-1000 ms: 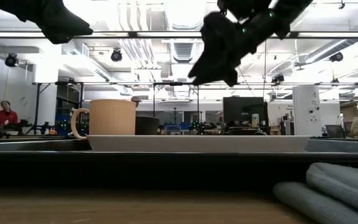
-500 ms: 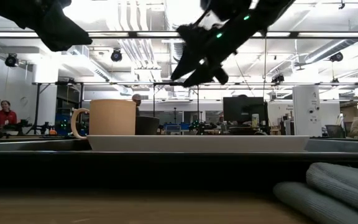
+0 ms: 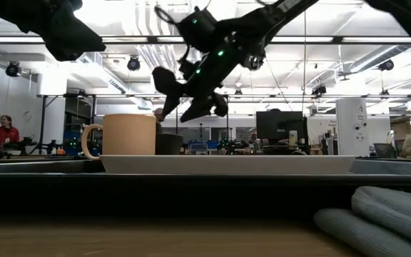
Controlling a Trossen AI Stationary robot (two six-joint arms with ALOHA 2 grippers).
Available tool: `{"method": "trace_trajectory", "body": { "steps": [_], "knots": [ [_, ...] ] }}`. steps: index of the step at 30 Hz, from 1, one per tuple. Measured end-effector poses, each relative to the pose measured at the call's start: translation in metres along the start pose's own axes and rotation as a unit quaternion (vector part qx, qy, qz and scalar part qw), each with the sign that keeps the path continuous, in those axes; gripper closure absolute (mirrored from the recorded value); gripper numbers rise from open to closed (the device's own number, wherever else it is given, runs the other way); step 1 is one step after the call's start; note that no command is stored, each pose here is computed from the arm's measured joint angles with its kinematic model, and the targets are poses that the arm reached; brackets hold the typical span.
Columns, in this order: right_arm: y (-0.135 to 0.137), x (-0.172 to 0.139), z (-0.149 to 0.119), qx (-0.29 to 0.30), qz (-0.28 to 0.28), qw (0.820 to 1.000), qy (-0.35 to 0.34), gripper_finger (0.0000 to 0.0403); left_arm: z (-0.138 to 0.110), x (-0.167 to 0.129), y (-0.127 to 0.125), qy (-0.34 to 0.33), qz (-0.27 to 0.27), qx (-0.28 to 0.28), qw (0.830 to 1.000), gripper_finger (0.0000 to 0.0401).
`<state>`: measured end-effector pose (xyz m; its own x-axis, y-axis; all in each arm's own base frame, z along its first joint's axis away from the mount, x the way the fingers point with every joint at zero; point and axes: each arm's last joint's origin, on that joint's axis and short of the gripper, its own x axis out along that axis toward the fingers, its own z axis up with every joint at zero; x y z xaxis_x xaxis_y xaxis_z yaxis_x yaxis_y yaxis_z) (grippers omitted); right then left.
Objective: Set up tray
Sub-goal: Put the black bowl on the white plate
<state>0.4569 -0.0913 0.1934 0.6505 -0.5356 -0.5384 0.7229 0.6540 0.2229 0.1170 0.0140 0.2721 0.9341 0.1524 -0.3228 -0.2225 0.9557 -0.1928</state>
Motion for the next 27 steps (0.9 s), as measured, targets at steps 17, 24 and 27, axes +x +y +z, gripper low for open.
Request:
{"method": "trace_trajectory", "body": {
  "steps": [17,24,27],
  "knots": [
    [-0.016,0.017,0.005,-0.004,-0.060,0.998,0.024,0.0128,0.000,0.000,-0.001,0.003,-0.009,0.000,1.000,0.0339],
    [-0.018,0.029,-0.009,-0.001,-0.052,0.998,0.048,0.0130,0.000,0.000,-0.001,0.003,-0.011,-0.007,1.000,0.0340],
    [-0.019,0.033,-0.014,-0.002,-0.053,0.997,0.055,0.0136,0.000,0.000,-0.001,0.004,-0.012,-0.011,1.000,0.0340]
  ]
}}
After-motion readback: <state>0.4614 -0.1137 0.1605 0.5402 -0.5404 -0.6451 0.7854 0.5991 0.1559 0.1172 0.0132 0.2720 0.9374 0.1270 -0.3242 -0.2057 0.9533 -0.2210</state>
